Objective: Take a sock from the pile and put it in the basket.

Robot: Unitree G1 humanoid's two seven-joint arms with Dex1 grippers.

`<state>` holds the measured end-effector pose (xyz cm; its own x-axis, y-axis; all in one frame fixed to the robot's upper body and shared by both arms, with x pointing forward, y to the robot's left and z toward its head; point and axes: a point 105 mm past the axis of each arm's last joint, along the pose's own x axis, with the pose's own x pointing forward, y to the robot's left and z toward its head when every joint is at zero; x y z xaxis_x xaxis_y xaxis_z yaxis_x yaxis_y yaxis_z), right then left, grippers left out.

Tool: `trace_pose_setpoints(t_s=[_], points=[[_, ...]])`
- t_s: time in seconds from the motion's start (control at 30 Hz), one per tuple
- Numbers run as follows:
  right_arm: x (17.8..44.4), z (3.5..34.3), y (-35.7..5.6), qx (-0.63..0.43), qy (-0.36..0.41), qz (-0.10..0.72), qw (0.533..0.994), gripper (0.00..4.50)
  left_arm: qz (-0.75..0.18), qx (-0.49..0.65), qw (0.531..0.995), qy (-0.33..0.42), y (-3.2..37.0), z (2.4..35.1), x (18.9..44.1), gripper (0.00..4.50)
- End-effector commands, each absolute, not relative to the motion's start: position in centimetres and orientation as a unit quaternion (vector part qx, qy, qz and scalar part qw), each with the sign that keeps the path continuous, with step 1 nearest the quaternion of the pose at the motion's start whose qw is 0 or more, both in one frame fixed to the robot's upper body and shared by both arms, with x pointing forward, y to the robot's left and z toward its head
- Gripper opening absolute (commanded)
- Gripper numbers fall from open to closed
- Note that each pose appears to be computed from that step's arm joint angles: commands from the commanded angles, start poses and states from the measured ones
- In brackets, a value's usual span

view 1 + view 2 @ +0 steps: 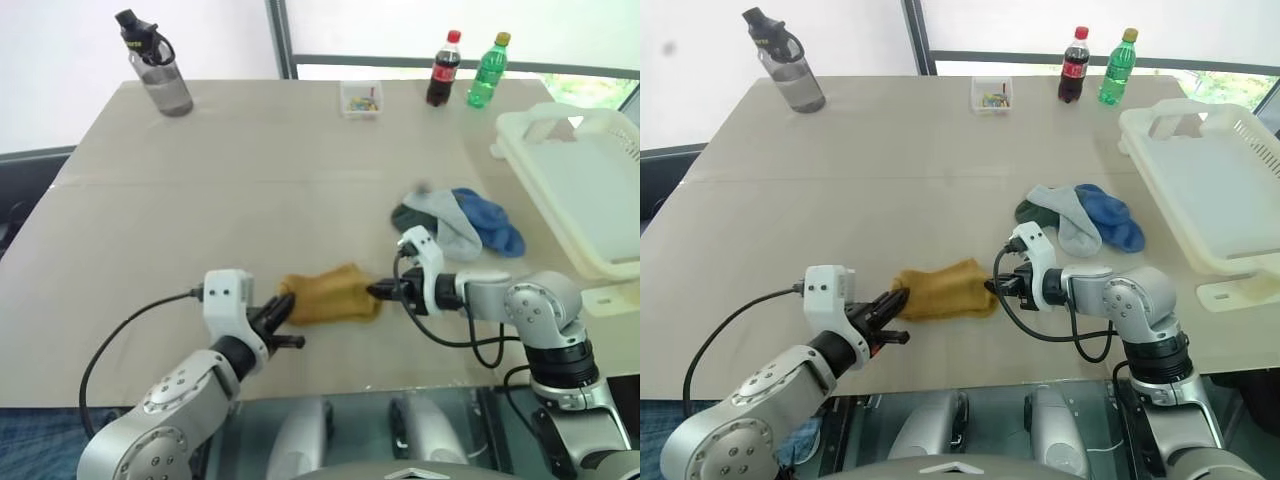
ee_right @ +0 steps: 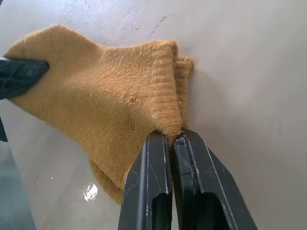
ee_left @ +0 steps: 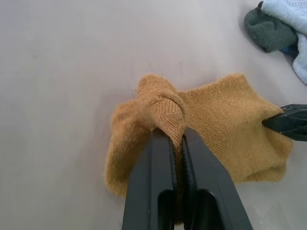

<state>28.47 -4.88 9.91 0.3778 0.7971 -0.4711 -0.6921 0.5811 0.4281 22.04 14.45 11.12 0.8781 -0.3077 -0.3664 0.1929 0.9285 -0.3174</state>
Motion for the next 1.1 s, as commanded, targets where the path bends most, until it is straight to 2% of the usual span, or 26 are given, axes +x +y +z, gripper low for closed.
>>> trace_pose_setpoints(t_s=[0.03,0.43,0.53,0.6,0.63,0.67,0.93,1.1], points=[[28.9,10.8,-4.9,0.079,0.31,0.451,0.833,0.22,-0.139,-0.133,0.962,0.194,13.9,11.8,21.7,0.03],[28.6,10.8,-4.5,0.079,0.309,0.465,0.826,0.22,-0.137,-0.135,0.962,0.192,13.7,12.0,21.9,0.03],[28.1,10.9,-4.5,0.075,0.308,0.476,0.82,1.03,-0.139,-0.135,0.962,0.193,13.6,11.9,22.0,0.0],[28.0,10.9,-4.6,0.072,0.308,0.479,0.819,1.96,-0.139,-0.135,0.962,0.194,13.5,11.9,22.0,0.0],[28.0,11.0,-4.7,0.071,0.308,0.479,0.819,2.57,-0.139,-0.135,0.962,0.194,13.5,11.9,22.0,0.0],[28.1,11.2,-4.9,0.073,0.304,0.477,0.821,2.92,-0.14,-0.135,0.962,0.194,13.5,11.9,22.0,0.0],[28.9,14.6,-6.1,0.092,0.231,0.496,0.832,2.92,-0.141,-0.133,0.961,0.195,13.5,11.8,22.0,0.0],[27.9,15.9,-4.9,0.106,0.2,0.534,0.815,2.92,-0.142,-0.133,0.961,0.195,13.5,11.8,22.0,0.0]])
